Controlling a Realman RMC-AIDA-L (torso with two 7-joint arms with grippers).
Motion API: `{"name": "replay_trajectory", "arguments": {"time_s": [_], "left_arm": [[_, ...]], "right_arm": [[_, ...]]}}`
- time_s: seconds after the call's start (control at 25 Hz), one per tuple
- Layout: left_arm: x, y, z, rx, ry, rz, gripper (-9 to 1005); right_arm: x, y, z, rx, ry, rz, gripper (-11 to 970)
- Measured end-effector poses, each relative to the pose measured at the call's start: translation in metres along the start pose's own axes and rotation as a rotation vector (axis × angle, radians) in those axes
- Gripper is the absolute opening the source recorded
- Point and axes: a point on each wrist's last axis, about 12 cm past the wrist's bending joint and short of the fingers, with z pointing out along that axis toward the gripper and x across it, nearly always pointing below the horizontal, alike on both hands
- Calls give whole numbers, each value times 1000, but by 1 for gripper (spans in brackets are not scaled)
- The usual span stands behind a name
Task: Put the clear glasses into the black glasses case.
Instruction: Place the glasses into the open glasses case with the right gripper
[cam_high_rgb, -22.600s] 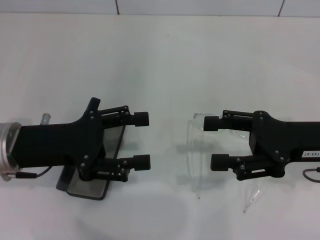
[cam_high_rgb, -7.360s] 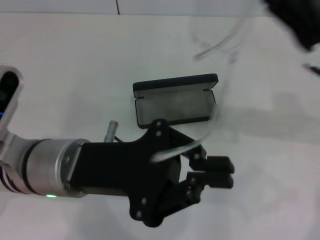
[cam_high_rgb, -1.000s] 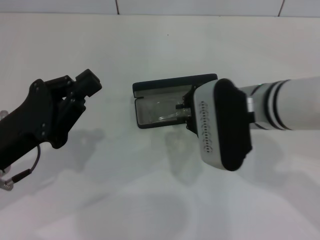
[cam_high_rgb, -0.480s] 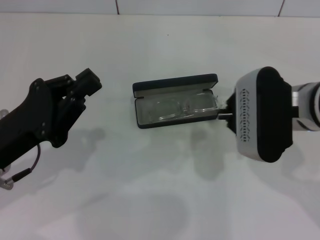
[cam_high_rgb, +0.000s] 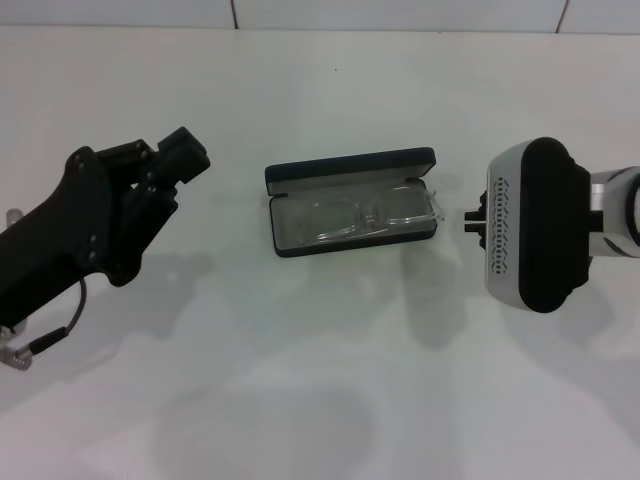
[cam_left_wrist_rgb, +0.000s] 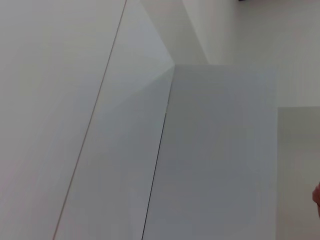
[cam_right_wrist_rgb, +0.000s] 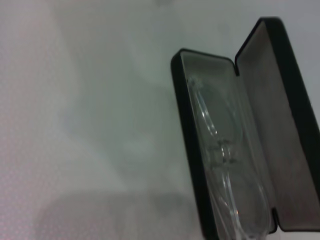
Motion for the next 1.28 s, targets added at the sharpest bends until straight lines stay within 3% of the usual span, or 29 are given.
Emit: {"name": "replay_trajectory", "arguments": {"time_s": [0.36, 1.28], "left_arm": [[1, -1, 0, -3, -2, -3, 67], [4, -5, -2, -10, -4, -10, 68]], "right_arm": [[5, -5, 19, 16, 11, -2, 36], [-11, 2, 30, 13, -34, -58, 36]]}}
